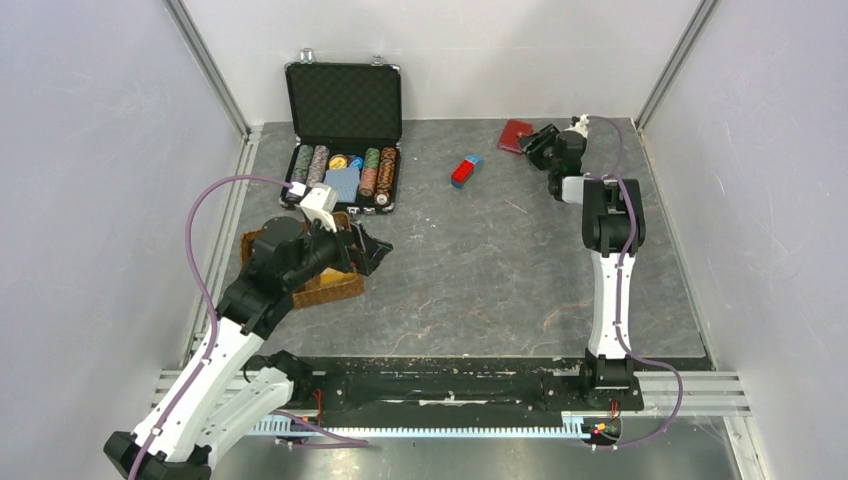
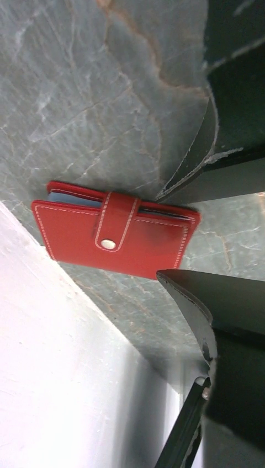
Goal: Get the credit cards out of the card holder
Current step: Move the card holder to the center of the board.
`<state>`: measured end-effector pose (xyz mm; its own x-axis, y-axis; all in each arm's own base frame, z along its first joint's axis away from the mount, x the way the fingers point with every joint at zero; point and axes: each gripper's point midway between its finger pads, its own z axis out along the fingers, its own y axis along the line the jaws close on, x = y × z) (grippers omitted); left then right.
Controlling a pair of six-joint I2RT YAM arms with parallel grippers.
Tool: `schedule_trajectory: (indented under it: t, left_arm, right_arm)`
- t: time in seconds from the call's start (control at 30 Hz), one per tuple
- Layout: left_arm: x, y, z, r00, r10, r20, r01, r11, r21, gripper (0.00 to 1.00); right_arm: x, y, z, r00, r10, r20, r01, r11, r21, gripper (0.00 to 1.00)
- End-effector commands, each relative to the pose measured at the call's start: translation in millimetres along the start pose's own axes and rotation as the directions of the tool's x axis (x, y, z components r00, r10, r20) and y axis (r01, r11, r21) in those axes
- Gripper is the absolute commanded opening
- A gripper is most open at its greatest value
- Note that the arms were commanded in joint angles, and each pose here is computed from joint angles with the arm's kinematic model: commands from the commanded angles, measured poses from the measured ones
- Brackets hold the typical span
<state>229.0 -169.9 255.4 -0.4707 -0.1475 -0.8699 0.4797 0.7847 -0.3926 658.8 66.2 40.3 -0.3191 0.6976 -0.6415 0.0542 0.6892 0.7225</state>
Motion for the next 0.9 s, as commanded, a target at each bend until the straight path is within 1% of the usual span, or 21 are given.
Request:
schedule_trajectory:
  t: [0.0,0.1,0.27,0.37,0.4,0.43,0.53,0.7,0.87]
  left_arm:
    - [-11.7,-8.9,-0.1,0.999,-0.036,0.025,0.035,0.999,0.031,1.00]
    - [-10.8,-8.7,1.2,0.999,-0.040,0.019,0.040,0.999,0.031,1.00]
    - [-9.8,-8.7,1.7,0.999,-0.042,0.016,0.042,0.999,0.032,1.00]
    - [-10.3,-8.6,1.1,0.999,-0.042,0.019,0.041,0.999,0.031,1.00]
    - [-10.4,-8.4,1.1,0.999,-0.042,0.019,0.041,0.999,0.030,1.00]
    - [-10.6,-8.8,0.7,0.999,-0.042,0.020,0.041,0.999,0.032,1.00]
    - [-10.7,-9.9,0.3,0.999,-0.044,0.020,0.043,0.998,0.036,1.00]
    - [-11.1,-9.5,-0.1,0.999,-0.045,0.024,0.044,0.998,0.034,1.00]
    - [-11.9,-12.2,-1.4,0.998,-0.048,0.029,0.046,0.998,0.048,1.00]
  right_arm:
    - [0.8,-3.9,15.2,0.997,0.071,-0.004,-0.071,0.997,0.018,0.48]
    - [4.1,-14.8,23.1,0.997,0.079,-0.008,-0.079,0.995,0.057,0.42]
    - [12.3,-27.9,24.9,0.995,0.099,-0.022,-0.096,0.990,0.106,0.24]
    - [14.6,-29.9,24.6,0.994,0.102,-0.028,-0.098,0.989,0.112,0.09]
    - [14.7,-30.7,24.7,0.995,0.100,-0.030,-0.095,0.989,0.116,0.02]
    - [15.4,-31.3,24.3,0.995,0.095,-0.034,-0.090,0.989,0.121,0.00]
    - [15.5,-28.2,17.6,0.996,0.076,-0.049,-0.070,0.990,0.121,0.00]
    - [9.4,-20.0,-8.3,0.999,0.004,-0.050,0.002,0.992,0.122,0.00]
    - [5.4,-12.8,-26.8,0.993,-0.060,-0.103,0.075,0.986,0.147,0.00]
